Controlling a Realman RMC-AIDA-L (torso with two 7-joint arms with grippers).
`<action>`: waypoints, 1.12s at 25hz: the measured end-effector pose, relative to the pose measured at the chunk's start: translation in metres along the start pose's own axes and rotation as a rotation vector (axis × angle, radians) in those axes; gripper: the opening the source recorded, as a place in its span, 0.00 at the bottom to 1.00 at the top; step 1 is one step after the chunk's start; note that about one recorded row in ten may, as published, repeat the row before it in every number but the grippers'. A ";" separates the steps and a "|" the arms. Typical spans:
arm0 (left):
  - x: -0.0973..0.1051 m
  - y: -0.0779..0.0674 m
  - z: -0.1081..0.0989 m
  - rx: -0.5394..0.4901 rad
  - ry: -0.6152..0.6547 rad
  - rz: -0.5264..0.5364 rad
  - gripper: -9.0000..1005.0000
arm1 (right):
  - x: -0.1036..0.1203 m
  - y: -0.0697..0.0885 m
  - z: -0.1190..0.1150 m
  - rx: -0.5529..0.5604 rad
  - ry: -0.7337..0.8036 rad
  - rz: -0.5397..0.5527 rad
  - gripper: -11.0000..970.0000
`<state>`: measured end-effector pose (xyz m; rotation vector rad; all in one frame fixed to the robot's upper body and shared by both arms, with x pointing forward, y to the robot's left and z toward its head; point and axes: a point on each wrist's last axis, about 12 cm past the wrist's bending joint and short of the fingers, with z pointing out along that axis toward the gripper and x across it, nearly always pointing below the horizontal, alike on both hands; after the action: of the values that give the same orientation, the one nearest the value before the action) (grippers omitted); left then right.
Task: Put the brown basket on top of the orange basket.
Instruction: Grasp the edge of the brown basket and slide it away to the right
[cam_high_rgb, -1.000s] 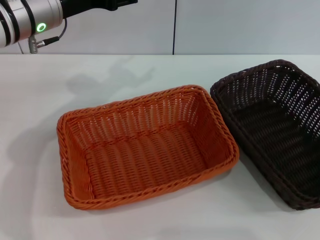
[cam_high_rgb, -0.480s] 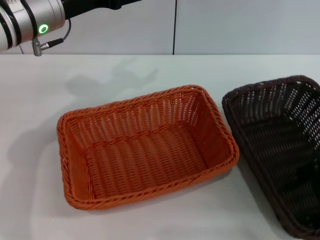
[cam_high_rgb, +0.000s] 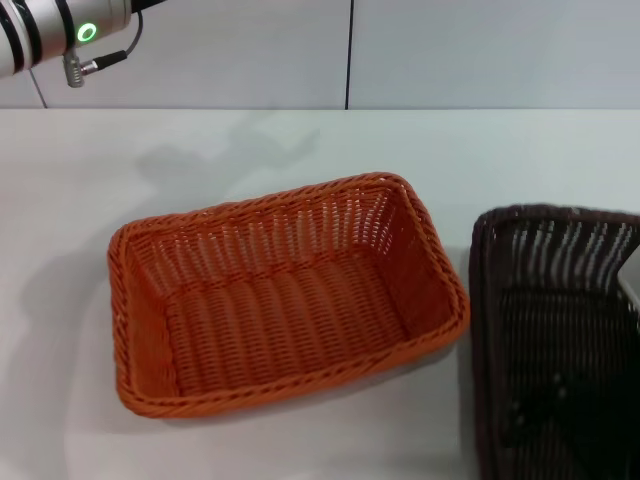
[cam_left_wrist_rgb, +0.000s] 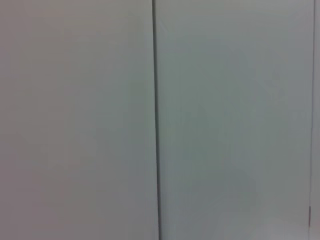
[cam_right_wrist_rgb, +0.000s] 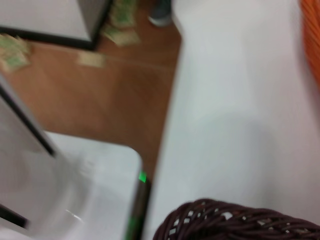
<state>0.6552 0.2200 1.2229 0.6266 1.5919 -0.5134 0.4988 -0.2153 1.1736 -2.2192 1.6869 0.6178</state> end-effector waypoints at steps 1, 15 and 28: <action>-0.001 0.001 -0.001 -0.005 -0.002 0.001 0.85 | 0.000 0.000 0.000 0.000 0.000 0.000 0.72; 0.001 0.005 -0.005 -0.019 -0.004 0.024 0.85 | 0.033 -0.020 -0.070 0.285 -0.096 0.208 0.72; 0.004 0.004 -0.004 -0.022 0.001 0.048 0.85 | 0.087 -0.060 -0.094 0.497 0.003 0.404 0.72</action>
<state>0.6546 0.2266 1.2195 0.6472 1.5781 -0.4600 0.5911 -0.3164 1.2100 -1.5539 2.0389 0.2356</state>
